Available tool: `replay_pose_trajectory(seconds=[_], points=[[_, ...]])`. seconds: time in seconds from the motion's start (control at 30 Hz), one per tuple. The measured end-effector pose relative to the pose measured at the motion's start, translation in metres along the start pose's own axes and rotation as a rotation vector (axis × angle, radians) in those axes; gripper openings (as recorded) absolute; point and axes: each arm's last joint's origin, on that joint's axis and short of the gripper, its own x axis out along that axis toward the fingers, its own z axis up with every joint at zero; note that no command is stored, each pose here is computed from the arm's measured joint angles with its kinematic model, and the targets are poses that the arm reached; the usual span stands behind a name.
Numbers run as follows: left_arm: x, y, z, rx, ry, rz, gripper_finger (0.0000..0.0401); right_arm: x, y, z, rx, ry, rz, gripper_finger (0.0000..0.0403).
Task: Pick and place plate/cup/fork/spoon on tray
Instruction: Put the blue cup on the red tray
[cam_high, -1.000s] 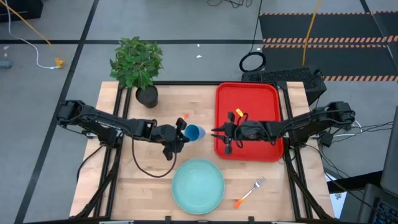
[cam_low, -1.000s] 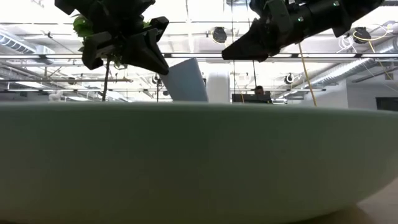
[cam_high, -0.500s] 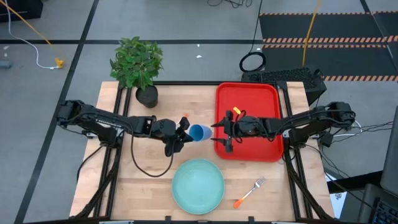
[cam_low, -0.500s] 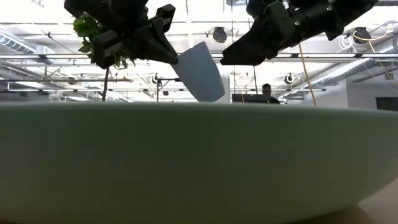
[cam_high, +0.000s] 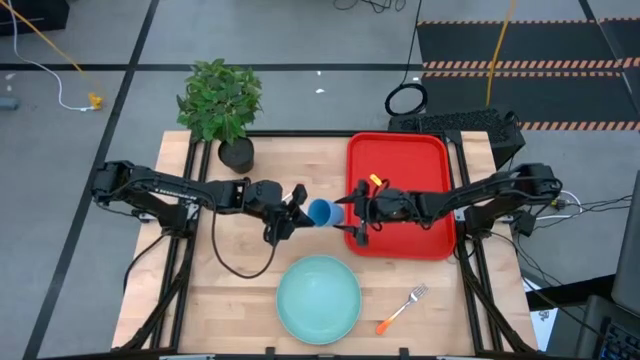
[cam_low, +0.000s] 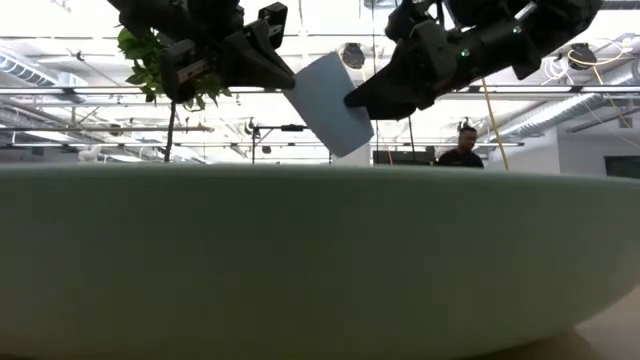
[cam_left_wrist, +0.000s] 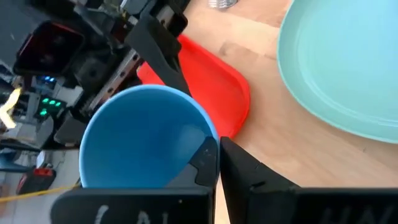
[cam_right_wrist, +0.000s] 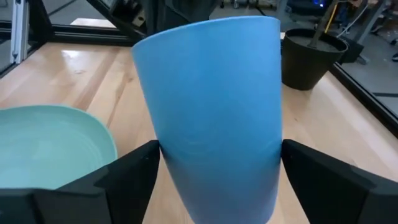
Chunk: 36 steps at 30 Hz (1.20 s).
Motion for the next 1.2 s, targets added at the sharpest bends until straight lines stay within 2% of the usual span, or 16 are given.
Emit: replay_pose_trajectory(seconds=[0.37,0.8,1.2], points=[[0.0,0.0,0.0,0.013,-0.01,-0.012,0.0005,0.011,0.007,0.002,-0.043,0.015,0.013,0.0328],[0.0,0.0,-0.001,0.009,-0.007,-0.004,0.0006,0.01,0.011,0.005,-0.071,0.0,0.03,0.0377],[0.0,0.004,0.004,0.024,-0.083,0.013,0.0007,0.01,0.013,0.007,-0.076,-0.015,0.04,0.0379]])
